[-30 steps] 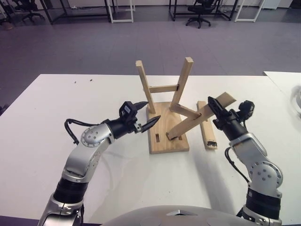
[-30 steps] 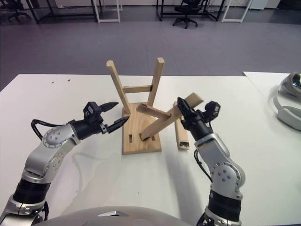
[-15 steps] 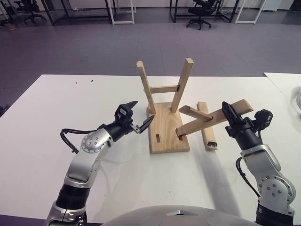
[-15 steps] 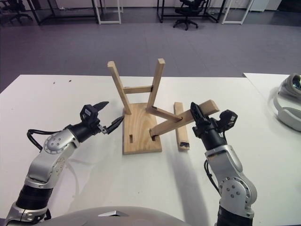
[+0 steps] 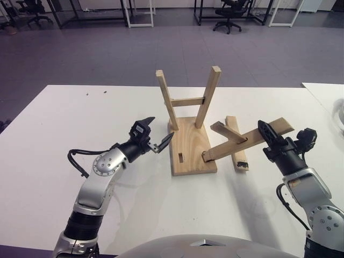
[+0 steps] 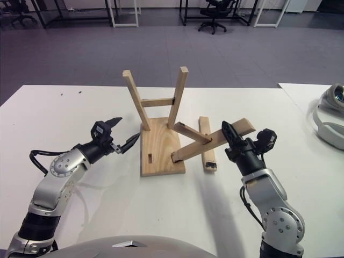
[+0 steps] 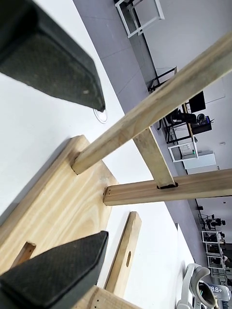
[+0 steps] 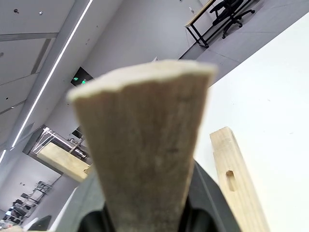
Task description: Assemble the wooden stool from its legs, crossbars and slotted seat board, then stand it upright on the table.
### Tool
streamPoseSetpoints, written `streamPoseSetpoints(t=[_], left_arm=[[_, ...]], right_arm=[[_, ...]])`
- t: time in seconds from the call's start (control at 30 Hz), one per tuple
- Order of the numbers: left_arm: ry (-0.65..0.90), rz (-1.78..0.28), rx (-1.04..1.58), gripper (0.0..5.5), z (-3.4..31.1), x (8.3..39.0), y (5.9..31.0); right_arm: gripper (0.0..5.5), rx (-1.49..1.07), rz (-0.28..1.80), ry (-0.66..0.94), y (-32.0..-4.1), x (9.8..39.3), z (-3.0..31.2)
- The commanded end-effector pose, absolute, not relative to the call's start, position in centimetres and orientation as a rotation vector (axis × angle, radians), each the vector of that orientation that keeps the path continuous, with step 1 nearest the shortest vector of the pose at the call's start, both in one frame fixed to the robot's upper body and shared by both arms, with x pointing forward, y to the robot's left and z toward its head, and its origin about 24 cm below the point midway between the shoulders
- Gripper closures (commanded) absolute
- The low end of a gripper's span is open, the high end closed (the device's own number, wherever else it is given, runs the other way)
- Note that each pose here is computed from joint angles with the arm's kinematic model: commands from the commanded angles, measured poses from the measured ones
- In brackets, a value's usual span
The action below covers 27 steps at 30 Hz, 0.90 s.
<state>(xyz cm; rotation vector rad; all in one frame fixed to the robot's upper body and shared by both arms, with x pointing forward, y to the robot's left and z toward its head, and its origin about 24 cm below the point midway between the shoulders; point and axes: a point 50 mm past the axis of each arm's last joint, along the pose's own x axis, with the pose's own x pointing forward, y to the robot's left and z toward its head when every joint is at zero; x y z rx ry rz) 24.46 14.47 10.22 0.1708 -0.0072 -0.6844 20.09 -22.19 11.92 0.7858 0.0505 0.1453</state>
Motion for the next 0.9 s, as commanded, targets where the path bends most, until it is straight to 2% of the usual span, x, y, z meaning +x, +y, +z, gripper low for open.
streamPoseSetpoints(t=[0.03,0.13,0.23,0.37,0.5,0.67,0.8,0.9], left_arm=[[-0.01,-0.674,0.186,0.91,10.2,24.7,14.6],[-0.009,-0.673,0.185,0.91,10.0,24.7,14.5],[-0.005,-0.673,0.188,0.91,9.9,24.6,14.4],[-0.003,-0.673,0.193,0.91,9.8,24.5,14.3],[-0.009,-0.675,0.198,0.91,9.9,24.7,14.0],[-0.02,-0.671,0.207,0.91,9.9,24.8,13.6],[-0.033,-0.668,0.208,0.91,10.3,24.7,13.1],[-0.043,-0.658,0.2,0.91,10.5,24.4,12.6]], right_arm=[[4.47,0.699,0.074,0.071,-22.9,20.4,11.5],[4.47,0.617,0.085,0.116,-22.5,20.5,11.1],[4.44,0.408,0.114,0.225,-21.8,20.7,10.3],[4.41,0.208,0.144,0.291,-20.6,21.9,11.8],[4.41,0.167,0.118,0.383,-19.5,22.1,11.3],[4.4,0.05,0.058,0.564,-20.1,21.0,7.4],[4.4,0.106,0.124,0.621,-18.2,21.0,7.1],[4.4,0.052,0.061,0.642,-19.3,21.8,6.5]])
